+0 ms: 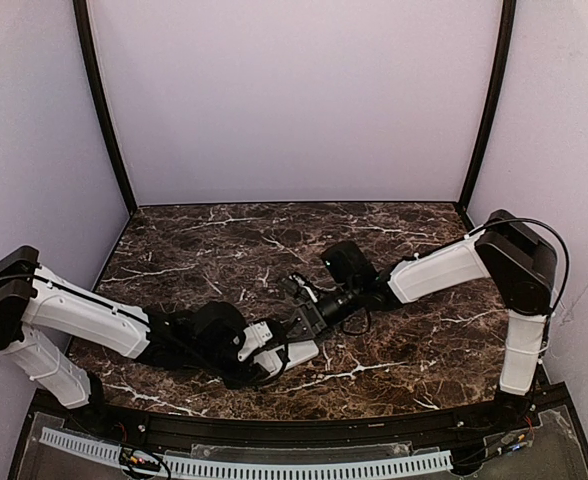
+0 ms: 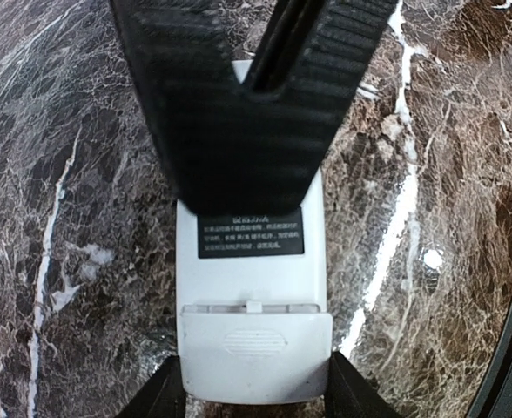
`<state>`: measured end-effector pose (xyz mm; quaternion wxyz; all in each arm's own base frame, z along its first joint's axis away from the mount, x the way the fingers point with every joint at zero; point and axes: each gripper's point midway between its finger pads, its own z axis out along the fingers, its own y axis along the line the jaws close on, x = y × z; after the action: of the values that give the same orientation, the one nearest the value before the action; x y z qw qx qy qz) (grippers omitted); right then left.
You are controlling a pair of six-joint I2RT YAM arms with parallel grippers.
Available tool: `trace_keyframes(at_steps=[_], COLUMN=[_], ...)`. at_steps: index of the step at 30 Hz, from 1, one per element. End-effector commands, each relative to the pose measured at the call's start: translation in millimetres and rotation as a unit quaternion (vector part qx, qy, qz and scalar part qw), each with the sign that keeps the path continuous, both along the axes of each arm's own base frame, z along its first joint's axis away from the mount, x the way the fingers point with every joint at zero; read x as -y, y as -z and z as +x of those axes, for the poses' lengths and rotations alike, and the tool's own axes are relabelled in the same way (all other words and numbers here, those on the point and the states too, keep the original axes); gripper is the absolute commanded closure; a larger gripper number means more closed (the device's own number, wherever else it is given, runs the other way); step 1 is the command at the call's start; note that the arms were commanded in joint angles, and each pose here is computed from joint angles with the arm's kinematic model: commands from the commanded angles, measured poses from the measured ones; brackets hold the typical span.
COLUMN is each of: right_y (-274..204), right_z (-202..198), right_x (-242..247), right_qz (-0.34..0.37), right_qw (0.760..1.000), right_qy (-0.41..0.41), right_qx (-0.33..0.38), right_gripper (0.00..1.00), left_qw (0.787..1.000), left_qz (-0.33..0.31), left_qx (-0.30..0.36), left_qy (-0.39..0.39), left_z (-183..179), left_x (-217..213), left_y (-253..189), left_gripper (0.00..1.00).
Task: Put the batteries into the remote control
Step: Place the battery cover on the remote control without the battery cover.
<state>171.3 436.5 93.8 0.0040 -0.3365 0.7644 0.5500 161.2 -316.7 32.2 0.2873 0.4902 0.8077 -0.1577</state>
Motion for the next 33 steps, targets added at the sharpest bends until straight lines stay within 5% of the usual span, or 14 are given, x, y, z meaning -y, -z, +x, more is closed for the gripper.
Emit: trace_keyframes(at_steps=[1, 33], right_y=[4.6, 15.0], right_z=[-5.7, -18.7], right_x=[-5.7, -9.6], right_qz=[0.013, 0.011], right_qw=[1.000, 0.999], right_qy=[-0.012, -0.027], right_qx=[-0.015, -0.039], right_gripper=[0.94, 1.00], left_qw=[1.000, 0.993], left_qz=[0.013, 0.102], left_qx=[-0.014, -0.037], left_qy=[-0.007, 0.036], left_z=[-2.5, -4.5], left_x=[-1.9, -6.2], left_y=[1.4, -12.3], left_gripper=[0.49, 0.48])
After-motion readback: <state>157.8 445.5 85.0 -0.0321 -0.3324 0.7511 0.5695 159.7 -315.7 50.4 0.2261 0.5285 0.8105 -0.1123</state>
